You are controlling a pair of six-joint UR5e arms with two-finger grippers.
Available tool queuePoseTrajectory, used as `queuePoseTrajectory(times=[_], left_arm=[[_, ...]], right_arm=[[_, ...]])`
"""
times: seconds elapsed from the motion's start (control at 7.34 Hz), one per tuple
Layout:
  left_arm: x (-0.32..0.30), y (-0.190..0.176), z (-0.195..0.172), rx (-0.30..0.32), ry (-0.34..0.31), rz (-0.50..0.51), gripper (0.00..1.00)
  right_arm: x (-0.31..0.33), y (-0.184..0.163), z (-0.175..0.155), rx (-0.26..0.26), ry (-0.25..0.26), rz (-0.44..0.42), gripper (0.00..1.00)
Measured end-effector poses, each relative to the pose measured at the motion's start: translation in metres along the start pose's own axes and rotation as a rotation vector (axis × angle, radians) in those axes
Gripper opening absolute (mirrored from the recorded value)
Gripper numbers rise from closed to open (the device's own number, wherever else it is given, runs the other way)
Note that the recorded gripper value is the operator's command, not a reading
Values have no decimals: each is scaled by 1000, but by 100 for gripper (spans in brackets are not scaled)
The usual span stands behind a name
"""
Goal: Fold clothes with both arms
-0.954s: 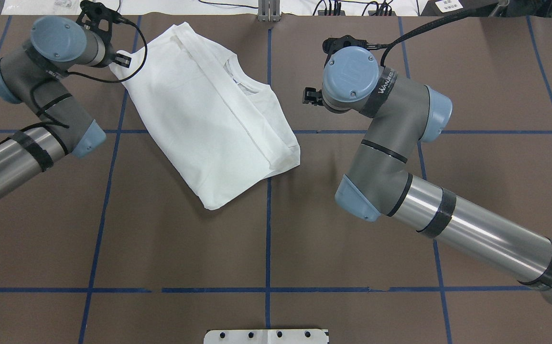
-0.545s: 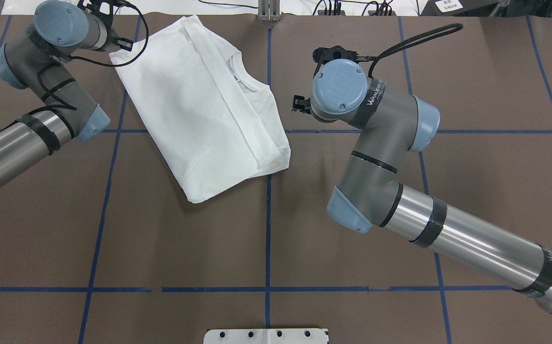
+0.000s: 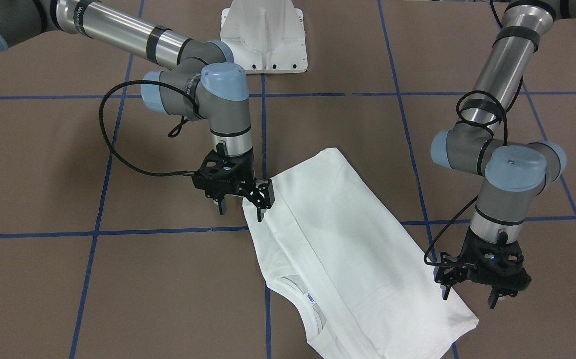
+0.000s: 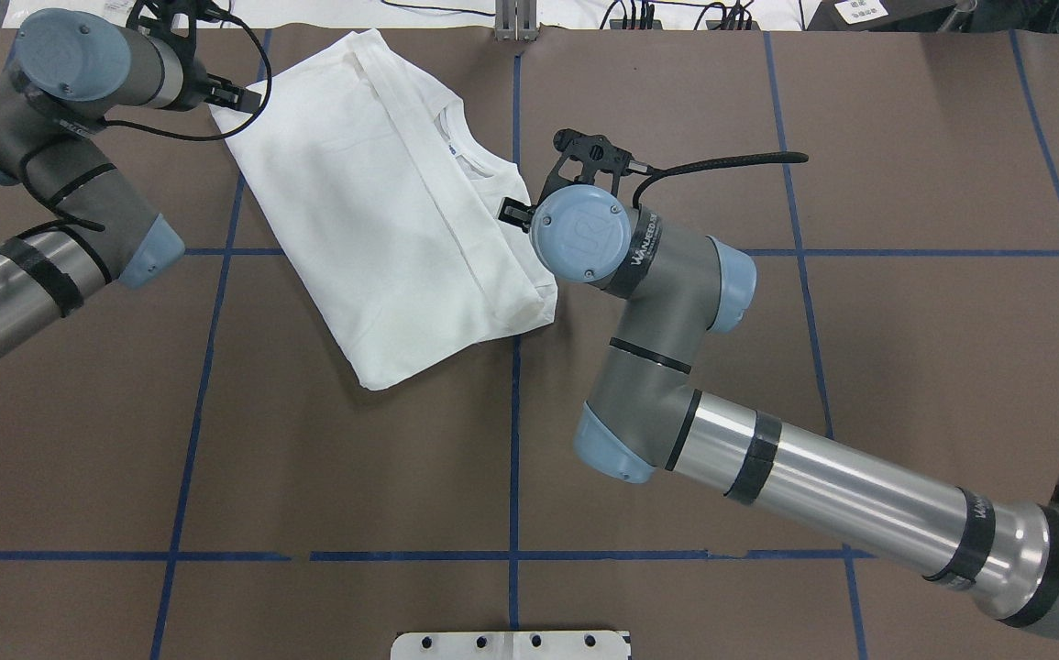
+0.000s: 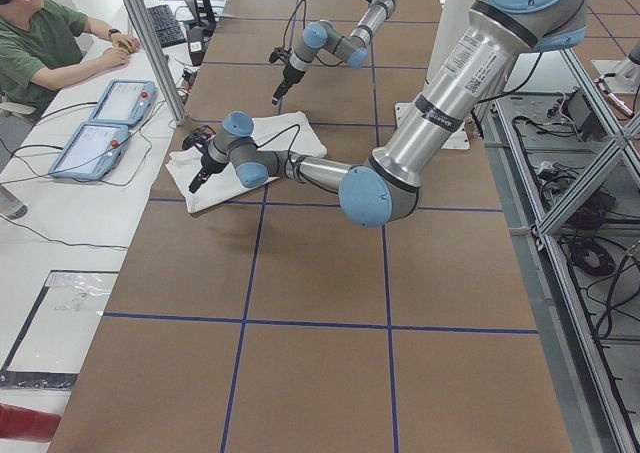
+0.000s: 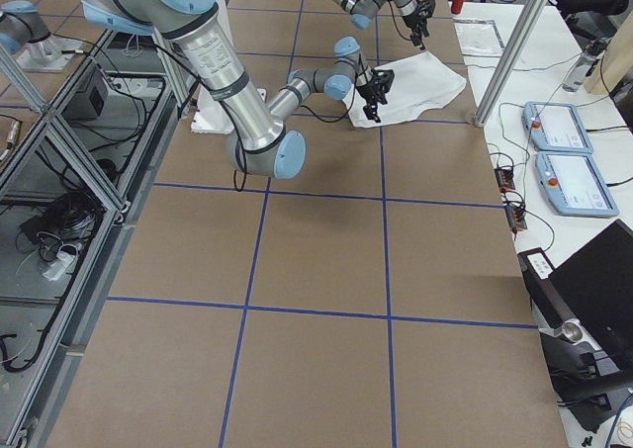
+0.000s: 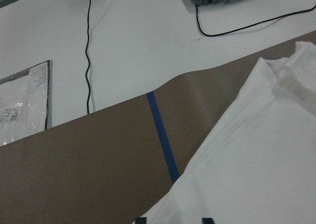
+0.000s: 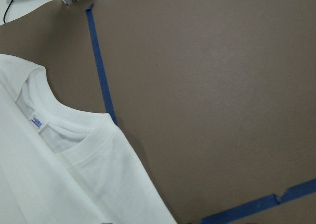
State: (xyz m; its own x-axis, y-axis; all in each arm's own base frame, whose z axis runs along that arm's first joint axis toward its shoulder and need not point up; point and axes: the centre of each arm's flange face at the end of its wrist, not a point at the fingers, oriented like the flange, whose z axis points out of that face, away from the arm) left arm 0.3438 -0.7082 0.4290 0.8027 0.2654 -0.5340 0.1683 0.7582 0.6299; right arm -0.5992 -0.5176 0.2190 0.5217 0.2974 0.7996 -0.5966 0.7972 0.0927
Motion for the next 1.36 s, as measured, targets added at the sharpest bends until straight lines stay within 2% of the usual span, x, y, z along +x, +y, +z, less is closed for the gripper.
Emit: queuePoseTrajectory(times=[0.41,0.68,0.82,0.95,1.09,1.36], left_arm=[[2,3,-2,12,14,-18,100],[4,4,-2,12,18,-30,100],[5,5,-2,12,19,-32,100],[6,5,-2,11,20,-32,100],[6,6,-1,11,20,-32,100],[6,6,-1,11,20,-32,100]], right_arm=[[-3,35,21,4,9,-16,70],[2,42,26,0,36,-31,59],[4,42,27,0,50,-38,47],[5,43,28,0,63,-42,16],[5,43,29,0,69,-43,0],[4,43,28,0,73,-37,0]])
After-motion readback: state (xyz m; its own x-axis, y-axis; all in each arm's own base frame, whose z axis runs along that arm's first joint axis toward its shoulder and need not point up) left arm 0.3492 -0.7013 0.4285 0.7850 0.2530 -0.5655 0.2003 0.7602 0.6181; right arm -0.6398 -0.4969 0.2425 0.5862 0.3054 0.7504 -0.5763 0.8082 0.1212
